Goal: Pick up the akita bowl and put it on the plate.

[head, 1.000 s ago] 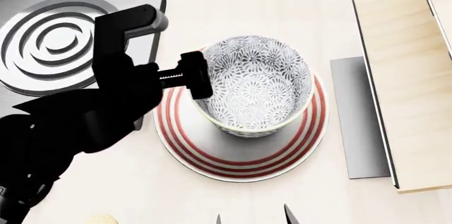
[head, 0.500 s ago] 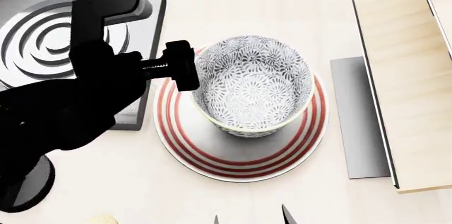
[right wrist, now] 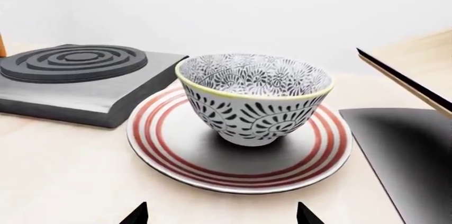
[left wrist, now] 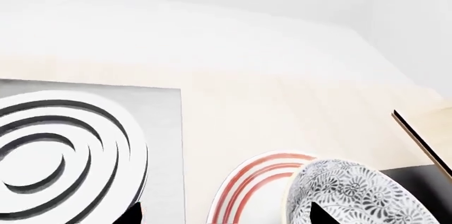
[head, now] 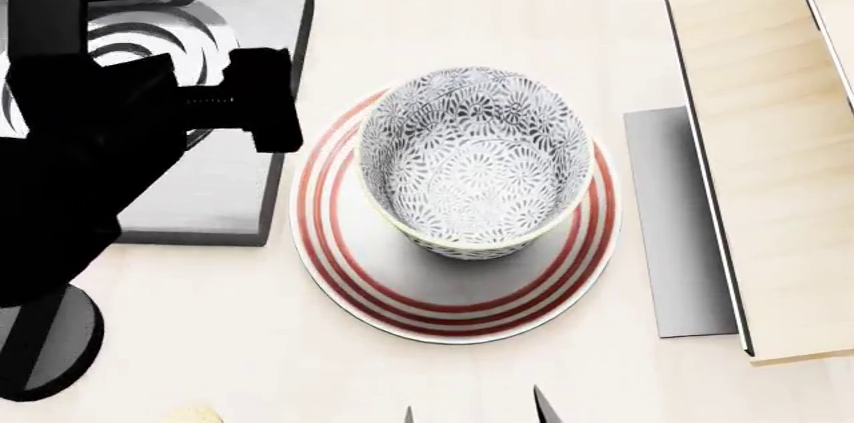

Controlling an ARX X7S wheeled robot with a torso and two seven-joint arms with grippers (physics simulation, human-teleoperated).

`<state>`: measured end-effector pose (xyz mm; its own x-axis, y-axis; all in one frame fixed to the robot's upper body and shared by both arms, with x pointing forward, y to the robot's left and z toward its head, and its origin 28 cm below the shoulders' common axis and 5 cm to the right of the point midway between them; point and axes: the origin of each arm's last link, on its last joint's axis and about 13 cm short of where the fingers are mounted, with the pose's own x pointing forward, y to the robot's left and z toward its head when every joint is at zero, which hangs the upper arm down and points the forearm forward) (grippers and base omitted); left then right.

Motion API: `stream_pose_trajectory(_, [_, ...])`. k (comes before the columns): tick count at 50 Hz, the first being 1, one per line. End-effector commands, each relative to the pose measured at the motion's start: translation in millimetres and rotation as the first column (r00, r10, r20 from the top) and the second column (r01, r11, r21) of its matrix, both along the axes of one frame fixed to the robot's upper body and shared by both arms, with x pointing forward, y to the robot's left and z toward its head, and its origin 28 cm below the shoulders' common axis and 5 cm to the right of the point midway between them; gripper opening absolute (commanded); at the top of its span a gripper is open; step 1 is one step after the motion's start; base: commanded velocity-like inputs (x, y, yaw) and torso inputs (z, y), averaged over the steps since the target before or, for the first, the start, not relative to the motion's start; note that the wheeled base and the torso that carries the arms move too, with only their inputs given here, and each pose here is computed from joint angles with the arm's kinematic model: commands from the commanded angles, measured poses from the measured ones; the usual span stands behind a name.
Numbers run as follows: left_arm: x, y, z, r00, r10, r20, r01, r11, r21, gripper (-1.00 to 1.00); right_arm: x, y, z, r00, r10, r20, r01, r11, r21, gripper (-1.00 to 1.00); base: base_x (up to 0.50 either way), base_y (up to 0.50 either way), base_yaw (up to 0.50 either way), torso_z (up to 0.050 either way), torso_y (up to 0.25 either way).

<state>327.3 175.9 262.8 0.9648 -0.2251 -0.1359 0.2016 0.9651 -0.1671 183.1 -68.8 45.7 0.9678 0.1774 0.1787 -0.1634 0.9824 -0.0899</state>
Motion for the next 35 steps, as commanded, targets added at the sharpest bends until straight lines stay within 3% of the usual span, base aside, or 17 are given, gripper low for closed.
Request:
stream_pose_trajectory(1, [-27.1,17.9,13.6,0.995,0.046,0.089,-0.051,0.997,0.053,1.00,0.0,-1.6,2.2,1.000,-0.008,0.005,0.008,1.000,-0.001,1.00,0.00,0.00,0.00,0.000,0.000])
stream_pose_trajectory(20, [-67.4,51.7,18.5,0.965,0.158,0.208,-0.181,0.979,0.093,1.00,-4.4,-8.0,20.6,0.997,-0.049,0.066,0.051,0.998,-0.036,1.00,0.00,0.00,0.00,0.000,0.000])
stream_pose_trajectory(35, [-90.6,62.7,7.3,0.950,0.185,0.253,-0.218,0.970,0.110,1.00,-9.3,-12.5,36.3,0.990,-0.072,0.120,0.079,0.995,-0.053,1.00,0.00,0.00,0.00,0.000,0.000])
